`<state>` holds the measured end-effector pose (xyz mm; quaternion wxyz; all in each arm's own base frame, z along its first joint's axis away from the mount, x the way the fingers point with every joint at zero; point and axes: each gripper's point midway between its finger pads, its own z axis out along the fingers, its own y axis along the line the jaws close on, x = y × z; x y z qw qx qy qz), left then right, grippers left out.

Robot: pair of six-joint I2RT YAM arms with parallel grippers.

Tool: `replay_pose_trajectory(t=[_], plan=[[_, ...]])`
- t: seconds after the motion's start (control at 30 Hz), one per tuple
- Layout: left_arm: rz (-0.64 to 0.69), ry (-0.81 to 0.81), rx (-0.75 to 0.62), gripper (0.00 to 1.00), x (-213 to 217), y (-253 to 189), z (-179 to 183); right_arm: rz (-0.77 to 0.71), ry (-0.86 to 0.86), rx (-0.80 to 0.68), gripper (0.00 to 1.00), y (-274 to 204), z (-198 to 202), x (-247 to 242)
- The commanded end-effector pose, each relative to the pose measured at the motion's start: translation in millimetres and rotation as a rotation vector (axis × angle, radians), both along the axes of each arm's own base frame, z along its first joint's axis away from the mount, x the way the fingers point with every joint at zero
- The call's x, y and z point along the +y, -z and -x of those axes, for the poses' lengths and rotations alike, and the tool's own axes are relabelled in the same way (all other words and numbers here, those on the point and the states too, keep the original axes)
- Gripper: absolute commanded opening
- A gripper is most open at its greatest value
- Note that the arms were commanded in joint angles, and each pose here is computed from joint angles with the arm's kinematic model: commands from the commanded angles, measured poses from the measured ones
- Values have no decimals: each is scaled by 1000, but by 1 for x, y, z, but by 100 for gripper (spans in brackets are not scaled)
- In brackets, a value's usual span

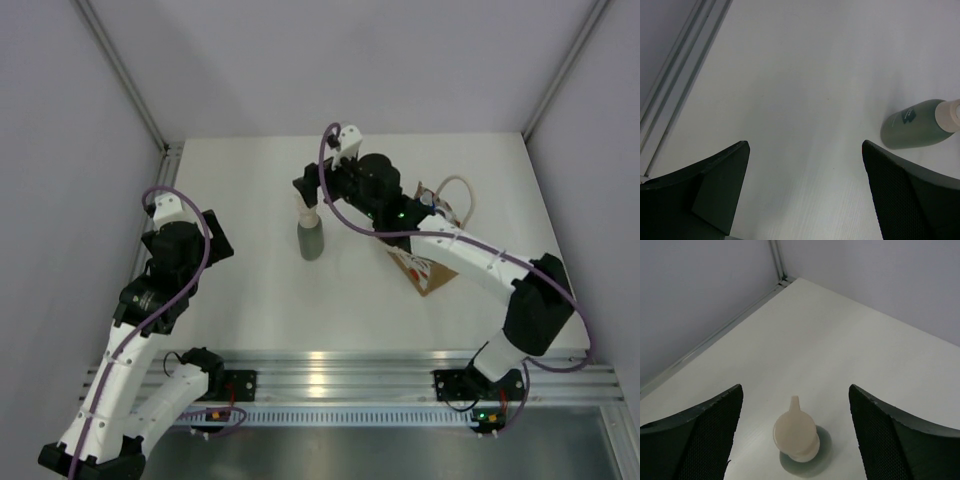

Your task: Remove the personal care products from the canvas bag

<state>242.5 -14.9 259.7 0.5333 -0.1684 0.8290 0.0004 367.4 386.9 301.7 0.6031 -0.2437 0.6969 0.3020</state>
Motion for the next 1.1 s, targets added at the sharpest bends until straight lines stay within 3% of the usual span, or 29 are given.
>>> replay_pose_trajectory(t=[0.0, 0.2, 0.27, 0.6, 0.83, 1.07], plan=[[5, -15, -30, 98, 2, -6, -5, -41, 144, -84, 84, -70, 8, -49], [9, -12, -31, 98, 1, -6, -5, -17, 449, 11, 89, -71, 19, -142], [8, -10, -27, 98, 1, -5, -5, -16, 565, 37, 100, -59, 22, -171], [12, 4, -19, 98, -2, -4, -6, -107, 931, 158, 99, -24, 43, -286], [16, 1, -32, 98, -1, -6, -4, -156, 1012, 352, 98, 31, 36, -317], [16, 9, -31, 98, -2, -6, -3, -116, 1007, 451, 84, 69, 30, -308]])
